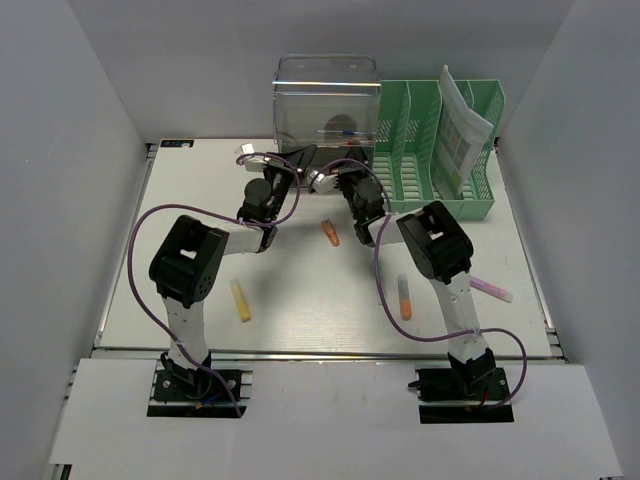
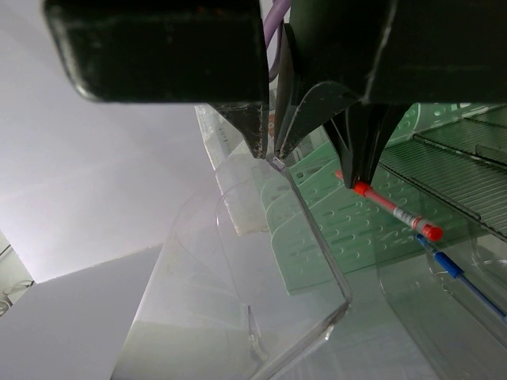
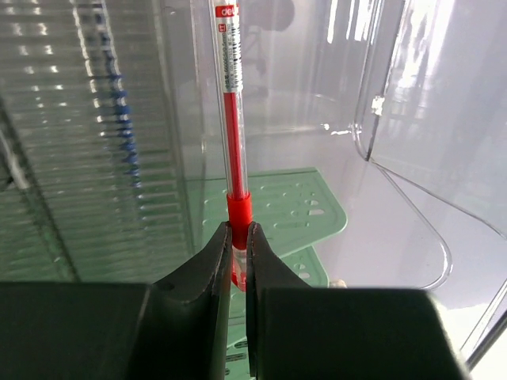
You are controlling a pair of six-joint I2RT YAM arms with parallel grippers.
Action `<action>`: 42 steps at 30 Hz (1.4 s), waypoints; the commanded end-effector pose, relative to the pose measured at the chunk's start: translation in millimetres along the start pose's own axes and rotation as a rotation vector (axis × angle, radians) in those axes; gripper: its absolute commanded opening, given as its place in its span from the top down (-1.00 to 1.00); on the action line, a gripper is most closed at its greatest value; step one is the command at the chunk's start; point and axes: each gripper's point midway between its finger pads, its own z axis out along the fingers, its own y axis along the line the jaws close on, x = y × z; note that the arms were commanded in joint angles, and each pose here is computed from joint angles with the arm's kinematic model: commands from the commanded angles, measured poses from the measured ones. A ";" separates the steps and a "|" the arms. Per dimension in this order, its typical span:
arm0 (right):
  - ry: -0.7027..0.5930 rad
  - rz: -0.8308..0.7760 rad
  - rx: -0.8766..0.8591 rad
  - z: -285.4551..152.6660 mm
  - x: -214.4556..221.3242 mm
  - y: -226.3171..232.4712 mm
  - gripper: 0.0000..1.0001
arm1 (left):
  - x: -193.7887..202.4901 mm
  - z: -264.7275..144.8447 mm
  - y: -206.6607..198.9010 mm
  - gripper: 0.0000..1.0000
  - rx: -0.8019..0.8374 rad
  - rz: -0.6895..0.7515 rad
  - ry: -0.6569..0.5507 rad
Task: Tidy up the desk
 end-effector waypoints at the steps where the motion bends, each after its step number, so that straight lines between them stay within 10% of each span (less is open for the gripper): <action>1: 0.072 0.039 0.193 2.7 16.5 -51.9 1.00 | -17.8 6.0 -49.0 1.00 0.111 -0.005 -0.041; 31: -0.016 -0.444 -0.032 12.4 14.5 -24.2 1.00 | -17.9 4.3 -47.8 1.00 0.108 -0.008 -0.042; 34: -0.030 -0.448 -0.048 14.3 12.2 -25.7 0.66 | -17.9 3.7 -47.4 1.00 0.106 -0.008 -0.042; 36: -0.041 -0.442 -0.053 15.0 11.8 -29.6 -0.04 | -18.3 3.7 -48.1 1.00 0.109 -0.009 -0.044; 39: -0.046 -0.429 -0.048 14.4 11.8 -35.1 -0.55 | -18.0 3.7 -46.9 1.00 0.107 -0.010 -0.044; 42: -0.041 -0.417 -0.023 13.7 12.1 -40.1 -0.68 | -17.8 4.6 -47.5 1.00 0.109 -0.010 -0.042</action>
